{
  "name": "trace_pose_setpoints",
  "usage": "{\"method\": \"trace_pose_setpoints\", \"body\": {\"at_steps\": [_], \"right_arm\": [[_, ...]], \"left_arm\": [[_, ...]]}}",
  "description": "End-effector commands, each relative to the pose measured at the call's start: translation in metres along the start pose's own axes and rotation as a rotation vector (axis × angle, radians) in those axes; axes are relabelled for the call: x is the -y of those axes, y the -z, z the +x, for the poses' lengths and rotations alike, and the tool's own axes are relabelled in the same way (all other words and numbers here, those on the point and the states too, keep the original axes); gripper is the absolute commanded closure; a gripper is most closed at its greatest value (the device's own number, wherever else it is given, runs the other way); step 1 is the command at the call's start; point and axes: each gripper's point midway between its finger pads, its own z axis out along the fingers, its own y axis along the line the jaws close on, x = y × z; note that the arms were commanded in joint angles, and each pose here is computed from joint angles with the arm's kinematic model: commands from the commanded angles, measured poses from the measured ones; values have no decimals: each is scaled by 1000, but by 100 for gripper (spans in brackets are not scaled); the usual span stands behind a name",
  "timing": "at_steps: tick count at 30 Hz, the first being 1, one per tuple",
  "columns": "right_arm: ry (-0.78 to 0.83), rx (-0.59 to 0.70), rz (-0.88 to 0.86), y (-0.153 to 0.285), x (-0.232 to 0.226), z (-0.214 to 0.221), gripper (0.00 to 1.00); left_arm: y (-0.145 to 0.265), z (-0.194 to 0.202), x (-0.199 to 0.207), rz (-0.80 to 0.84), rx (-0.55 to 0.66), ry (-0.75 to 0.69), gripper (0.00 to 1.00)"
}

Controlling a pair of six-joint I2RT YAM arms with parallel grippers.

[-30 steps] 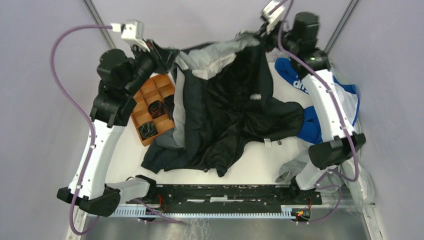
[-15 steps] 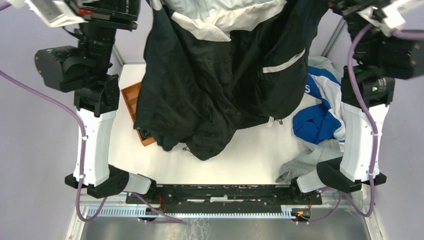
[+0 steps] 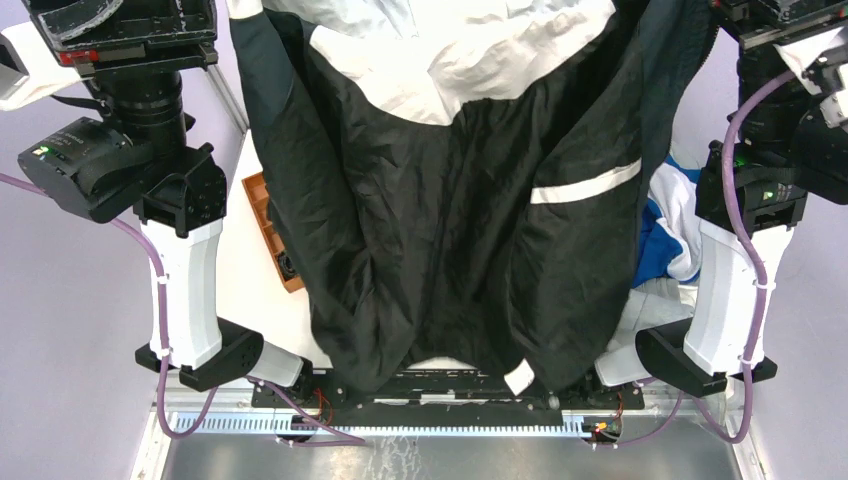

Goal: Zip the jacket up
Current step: Flatten out the jacket at the center of the board.

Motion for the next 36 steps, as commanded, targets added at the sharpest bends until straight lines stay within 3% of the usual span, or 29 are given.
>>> {"method": "trace_pose_setpoints", "body": {"at_steps": [1, 6, 10, 15, 19, 28, 36], "right_arm": [[56, -47, 98, 3, 16, 22, 100], [50, -242, 85, 20, -8, 113, 100], [63, -411, 75, 39, -31, 200, 100], [148, -590, 114, 66, -46, 300, 100], [199, -653, 141, 79, -53, 350, 100], [214, -760, 128, 117, -77, 411, 100], [103, -880, 60, 156, -114, 449, 100]], "left_arm": [[1, 8, -22, -93, 5, -24, 98], [37, 109, -92, -328, -242, -94, 98], [97, 209, -154, -519, -485, -195, 98], [175, 295, -217, -721, -655, -254, 98], [204, 333, -248, -810, -686, -262, 98], [235, 367, -272, -890, -711, -275, 98], [266, 391, -280, -942, -771, -269, 98]]}}
